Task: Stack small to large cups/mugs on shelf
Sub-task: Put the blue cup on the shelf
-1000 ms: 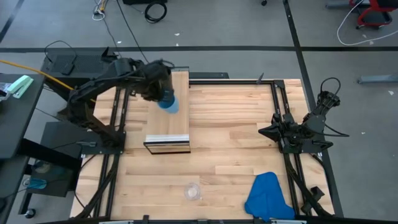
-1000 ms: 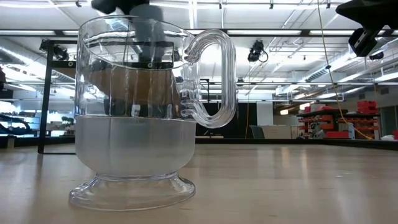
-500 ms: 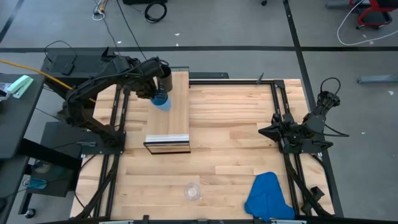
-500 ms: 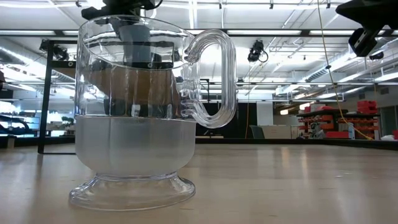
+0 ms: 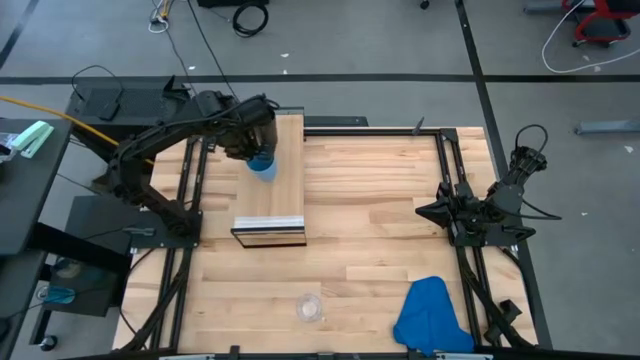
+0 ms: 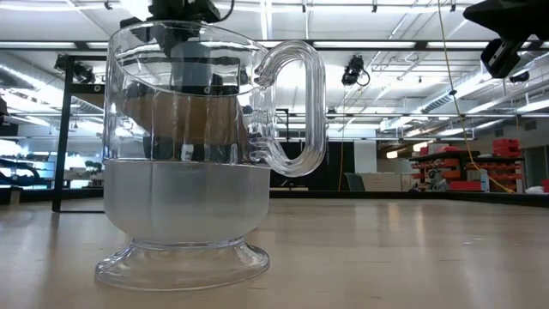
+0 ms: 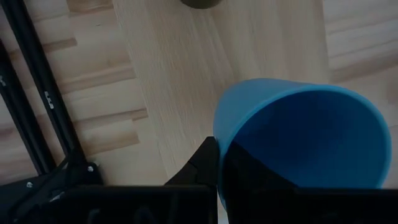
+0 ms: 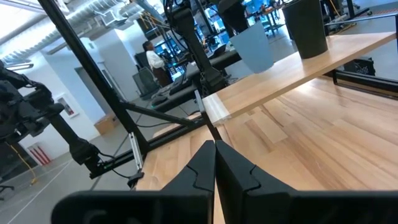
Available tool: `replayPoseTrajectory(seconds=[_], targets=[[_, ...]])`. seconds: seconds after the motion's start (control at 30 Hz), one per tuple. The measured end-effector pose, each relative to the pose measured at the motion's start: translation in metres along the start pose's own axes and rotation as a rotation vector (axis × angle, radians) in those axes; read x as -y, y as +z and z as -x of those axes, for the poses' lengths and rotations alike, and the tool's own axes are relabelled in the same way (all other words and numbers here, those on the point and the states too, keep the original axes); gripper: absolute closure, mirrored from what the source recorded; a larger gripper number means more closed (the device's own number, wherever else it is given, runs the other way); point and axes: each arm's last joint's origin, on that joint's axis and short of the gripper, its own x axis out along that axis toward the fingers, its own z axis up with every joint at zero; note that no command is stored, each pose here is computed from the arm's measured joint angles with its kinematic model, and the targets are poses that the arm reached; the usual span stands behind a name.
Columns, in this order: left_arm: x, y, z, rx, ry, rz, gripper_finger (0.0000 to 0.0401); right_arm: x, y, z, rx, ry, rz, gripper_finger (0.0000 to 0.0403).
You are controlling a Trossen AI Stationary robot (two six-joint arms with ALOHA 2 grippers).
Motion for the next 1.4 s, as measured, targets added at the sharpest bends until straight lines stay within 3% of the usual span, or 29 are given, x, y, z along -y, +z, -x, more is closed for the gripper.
replayPoseTrajectory(seconds=[1.1, 1.4], targets=[[0.014, 0.006, -0.019, -0.027, 0.048, -0.005, 0.0389, 0.0, 0.0, 0.0, 0.0, 0.0, 0.0, 0.0386], [0.016, 0.007, -0.022, -0.028, 0.049, -0.005, 0.0358, 0.0, 0.0, 0.0, 0.0, 0.0, 0.0, 0.0386]])
